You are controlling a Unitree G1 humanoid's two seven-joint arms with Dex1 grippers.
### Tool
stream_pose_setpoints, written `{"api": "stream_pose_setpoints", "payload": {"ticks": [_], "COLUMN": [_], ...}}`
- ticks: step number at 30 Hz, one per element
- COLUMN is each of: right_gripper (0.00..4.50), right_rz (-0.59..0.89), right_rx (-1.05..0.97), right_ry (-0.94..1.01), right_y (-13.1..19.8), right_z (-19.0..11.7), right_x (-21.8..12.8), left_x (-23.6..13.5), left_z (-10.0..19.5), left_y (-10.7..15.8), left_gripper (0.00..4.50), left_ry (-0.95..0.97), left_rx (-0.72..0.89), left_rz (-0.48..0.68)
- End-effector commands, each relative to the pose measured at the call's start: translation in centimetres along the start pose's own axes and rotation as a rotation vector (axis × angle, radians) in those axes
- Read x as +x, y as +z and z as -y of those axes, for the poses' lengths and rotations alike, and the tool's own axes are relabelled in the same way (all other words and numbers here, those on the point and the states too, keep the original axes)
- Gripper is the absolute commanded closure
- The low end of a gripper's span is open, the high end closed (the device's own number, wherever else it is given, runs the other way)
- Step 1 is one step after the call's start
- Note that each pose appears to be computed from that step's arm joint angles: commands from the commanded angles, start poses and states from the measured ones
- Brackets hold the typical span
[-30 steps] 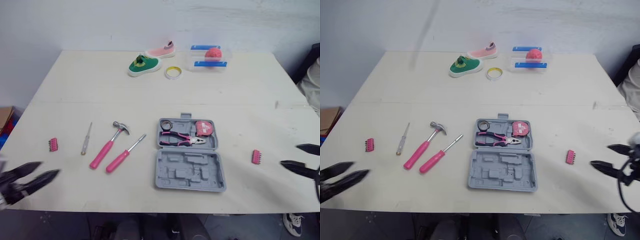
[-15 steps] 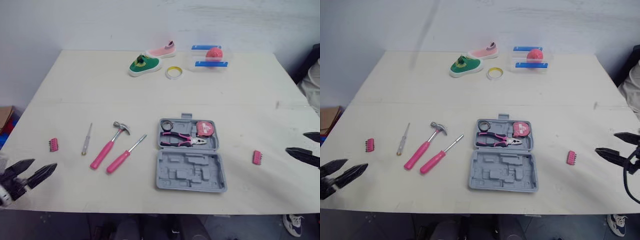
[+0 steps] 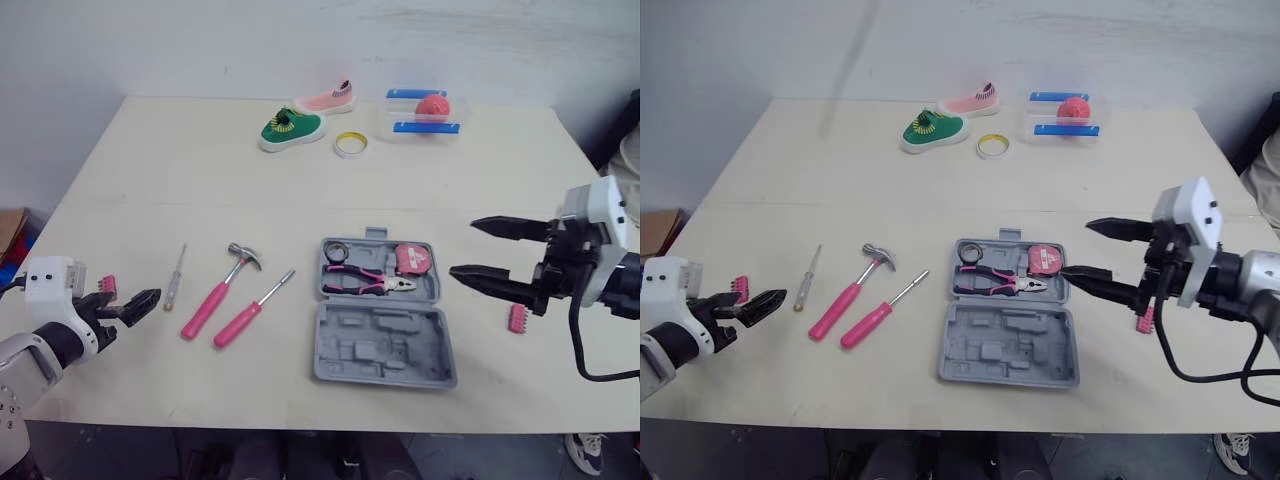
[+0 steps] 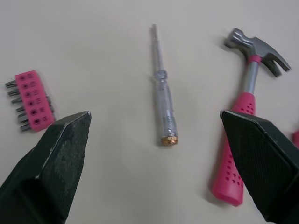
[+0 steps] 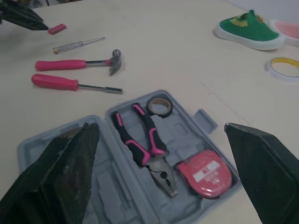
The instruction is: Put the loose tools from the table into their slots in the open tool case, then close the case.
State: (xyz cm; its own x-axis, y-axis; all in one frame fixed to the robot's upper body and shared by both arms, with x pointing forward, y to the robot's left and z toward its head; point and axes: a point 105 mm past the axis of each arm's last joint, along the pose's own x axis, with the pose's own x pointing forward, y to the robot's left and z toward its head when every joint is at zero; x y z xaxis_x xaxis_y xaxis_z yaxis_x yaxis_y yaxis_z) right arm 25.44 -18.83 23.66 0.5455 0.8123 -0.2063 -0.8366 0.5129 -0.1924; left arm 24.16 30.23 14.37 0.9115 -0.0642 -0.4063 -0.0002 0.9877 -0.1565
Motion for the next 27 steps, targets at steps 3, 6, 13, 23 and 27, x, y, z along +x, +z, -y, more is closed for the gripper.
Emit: {"api": "stream_pose_setpoints", "payload": {"ticks": [3,6,13,23,27], "right_gripper": [0.02,0.02,0.02,0.02,0.02], "right_rz": [0.025,0.017,-0.003,0.041,0.05], "right_rx": [-0.04,-0.038,-0.021,-0.034,-0.063], "right_ry": [0.07,0.051,0.049,0.153,0.209], "right_y": [1.6,1.5,0.7,1.8,2.3], "right_z": [-1.2,-0.7,-0.8,-2.9,-4.0], "right_x": [1.0,0.8,0.6,1.9,2.5], "left_x": [-1.2,-1.7,-2.0,-1.3,0.5], "left_z": [-1.4,-1.0,0.2,1.0,0.7], "left_y": [0.9,0.6,0.8,0.1,-0.1], "left_gripper": [0.01,0.01,0.01,0.01,0.01], "left_ry": [0.094,0.061,0.005,-0.053,-0.017], "left_rx": [0.008,0.018,0.064,0.094,0.085], "left_rz": [0.063,0.055,0.032,-0.039,-0.069]}}
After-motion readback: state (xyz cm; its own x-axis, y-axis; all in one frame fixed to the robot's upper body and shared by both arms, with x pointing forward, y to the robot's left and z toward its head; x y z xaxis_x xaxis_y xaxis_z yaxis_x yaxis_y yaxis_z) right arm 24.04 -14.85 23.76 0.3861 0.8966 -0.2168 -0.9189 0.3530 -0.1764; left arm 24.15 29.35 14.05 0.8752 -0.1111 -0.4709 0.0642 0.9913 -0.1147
